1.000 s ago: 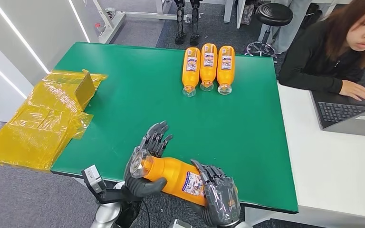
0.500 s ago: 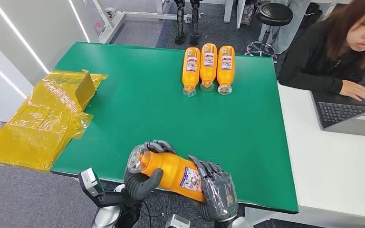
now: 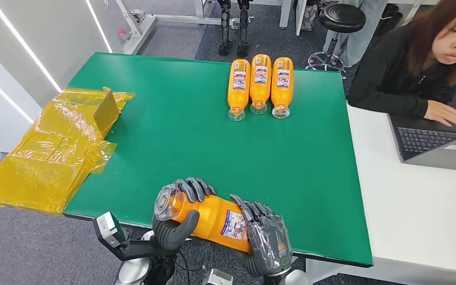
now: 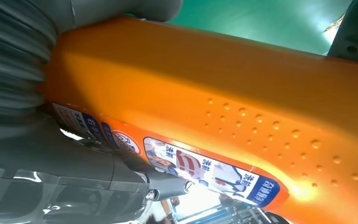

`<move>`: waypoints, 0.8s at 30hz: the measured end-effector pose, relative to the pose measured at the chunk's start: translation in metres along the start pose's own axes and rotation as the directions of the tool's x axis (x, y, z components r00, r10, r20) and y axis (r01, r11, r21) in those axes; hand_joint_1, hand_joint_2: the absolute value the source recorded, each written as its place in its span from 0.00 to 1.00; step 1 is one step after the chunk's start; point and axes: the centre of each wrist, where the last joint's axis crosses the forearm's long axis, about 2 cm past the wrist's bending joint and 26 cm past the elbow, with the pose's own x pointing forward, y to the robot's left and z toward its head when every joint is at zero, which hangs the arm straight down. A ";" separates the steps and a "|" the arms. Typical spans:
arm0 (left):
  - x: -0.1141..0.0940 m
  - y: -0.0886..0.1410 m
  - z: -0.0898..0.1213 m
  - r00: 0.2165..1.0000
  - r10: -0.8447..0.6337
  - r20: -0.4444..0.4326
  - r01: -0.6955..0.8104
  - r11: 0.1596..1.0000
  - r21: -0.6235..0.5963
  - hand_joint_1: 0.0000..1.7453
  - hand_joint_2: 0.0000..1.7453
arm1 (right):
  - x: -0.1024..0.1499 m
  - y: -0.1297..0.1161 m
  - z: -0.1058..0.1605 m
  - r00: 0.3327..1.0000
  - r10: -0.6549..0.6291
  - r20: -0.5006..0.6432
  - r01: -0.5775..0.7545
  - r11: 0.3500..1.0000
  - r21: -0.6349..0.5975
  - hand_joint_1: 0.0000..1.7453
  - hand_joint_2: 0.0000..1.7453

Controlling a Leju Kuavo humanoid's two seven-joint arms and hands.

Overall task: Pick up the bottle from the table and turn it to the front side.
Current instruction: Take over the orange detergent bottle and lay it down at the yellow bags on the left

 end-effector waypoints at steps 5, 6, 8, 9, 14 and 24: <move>0.001 0.003 -0.001 1.000 -0.010 0.004 0.010 1.000 0.003 1.00 1.00 | 0.000 0.002 0.000 1.000 -0.007 0.008 0.007 1.000 -0.010 0.00 1.00; 0.002 0.003 0.000 1.000 -0.012 0.006 0.012 1.000 0.005 1.00 1.00 | 0.000 0.002 0.000 1.000 -0.013 0.009 0.013 1.000 -0.015 0.00 1.00; 0.002 0.005 0.001 1.000 -0.017 0.011 0.017 1.000 0.009 1.00 1.00 | 0.000 0.003 0.001 1.000 -0.024 0.012 0.024 0.999 -0.027 0.00 1.00; 0.002 0.006 0.001 1.000 -0.019 0.012 0.019 1.000 0.011 1.00 1.00 | 0.000 0.003 0.002 1.000 -0.026 0.013 0.026 0.999 -0.032 0.00 1.00; 0.002 0.011 0.005 0.999 -0.033 0.009 0.033 0.999 0.021 1.00 1.00 | 0.001 0.004 0.007 1.000 -0.028 0.012 0.029 0.999 -0.041 0.00 1.00; 0.004 0.022 0.007 0.971 -0.239 -0.014 0.239 0.969 0.065 1.00 1.00 | 0.003 0.005 0.011 1.000 -0.001 0.012 0.002 0.999 -0.052 0.00 1.00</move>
